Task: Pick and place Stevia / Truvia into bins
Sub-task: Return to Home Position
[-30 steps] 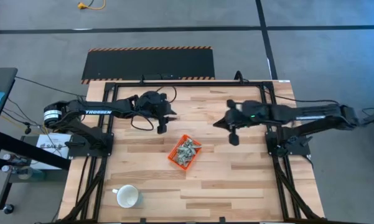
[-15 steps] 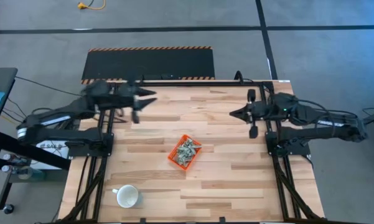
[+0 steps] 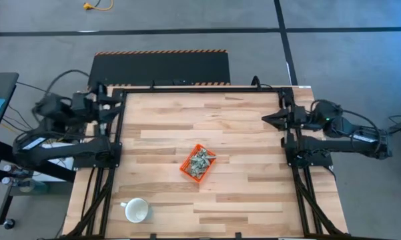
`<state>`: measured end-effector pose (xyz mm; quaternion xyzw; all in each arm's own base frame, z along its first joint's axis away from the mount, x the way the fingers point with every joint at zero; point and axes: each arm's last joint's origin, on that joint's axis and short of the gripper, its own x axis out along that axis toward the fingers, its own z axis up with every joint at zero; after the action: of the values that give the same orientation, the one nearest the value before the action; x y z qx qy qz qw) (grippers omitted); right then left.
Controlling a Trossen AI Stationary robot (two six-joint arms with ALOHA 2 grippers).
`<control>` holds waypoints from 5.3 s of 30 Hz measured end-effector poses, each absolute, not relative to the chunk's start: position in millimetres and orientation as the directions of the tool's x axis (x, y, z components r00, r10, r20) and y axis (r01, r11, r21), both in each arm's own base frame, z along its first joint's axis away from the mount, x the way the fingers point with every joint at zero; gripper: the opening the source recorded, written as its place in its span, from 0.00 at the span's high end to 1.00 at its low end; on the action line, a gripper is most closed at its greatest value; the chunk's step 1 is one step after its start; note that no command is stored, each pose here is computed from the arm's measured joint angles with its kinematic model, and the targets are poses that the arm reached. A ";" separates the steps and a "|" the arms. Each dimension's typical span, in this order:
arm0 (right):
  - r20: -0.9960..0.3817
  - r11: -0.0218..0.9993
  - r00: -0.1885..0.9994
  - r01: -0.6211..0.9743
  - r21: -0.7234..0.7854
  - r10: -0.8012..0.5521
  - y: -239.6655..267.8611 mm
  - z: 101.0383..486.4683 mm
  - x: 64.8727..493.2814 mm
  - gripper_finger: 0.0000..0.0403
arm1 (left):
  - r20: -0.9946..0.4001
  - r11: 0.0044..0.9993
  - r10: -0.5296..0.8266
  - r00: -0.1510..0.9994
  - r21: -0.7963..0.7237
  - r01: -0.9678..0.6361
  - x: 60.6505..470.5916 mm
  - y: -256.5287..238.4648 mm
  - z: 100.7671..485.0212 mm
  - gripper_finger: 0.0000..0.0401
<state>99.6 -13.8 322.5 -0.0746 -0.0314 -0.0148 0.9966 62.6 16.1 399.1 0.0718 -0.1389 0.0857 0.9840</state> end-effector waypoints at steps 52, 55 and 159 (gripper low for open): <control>0.385 0.998 0.922 0.026 0.053 -0.044 -8.2 238.9 77.7 1.00 | 0.467 0.983 0.084 0.880 0.107 -0.151 46.2 9.4 295.8 0.85; 0.376 0.998 0.926 0.010 0.069 -0.036 -7.8 231.0 80.9 1.00 | 0.464 0.985 0.087 0.882 0.090 -0.145 55.3 12.5 280.9 0.87; 0.008 0.989 0.996 0.083 0.123 -0.085 -10.0 167.0 97.1 1.00 | 0.009 0.946 0.325 0.946 -0.004 -0.325 93.1 31.4 167.7 1.00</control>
<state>97.1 -10.0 167.0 0.0613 -0.0065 -0.0421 0.9972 93.1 31.4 167.7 -0.0011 -0.0047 0.1646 0.9864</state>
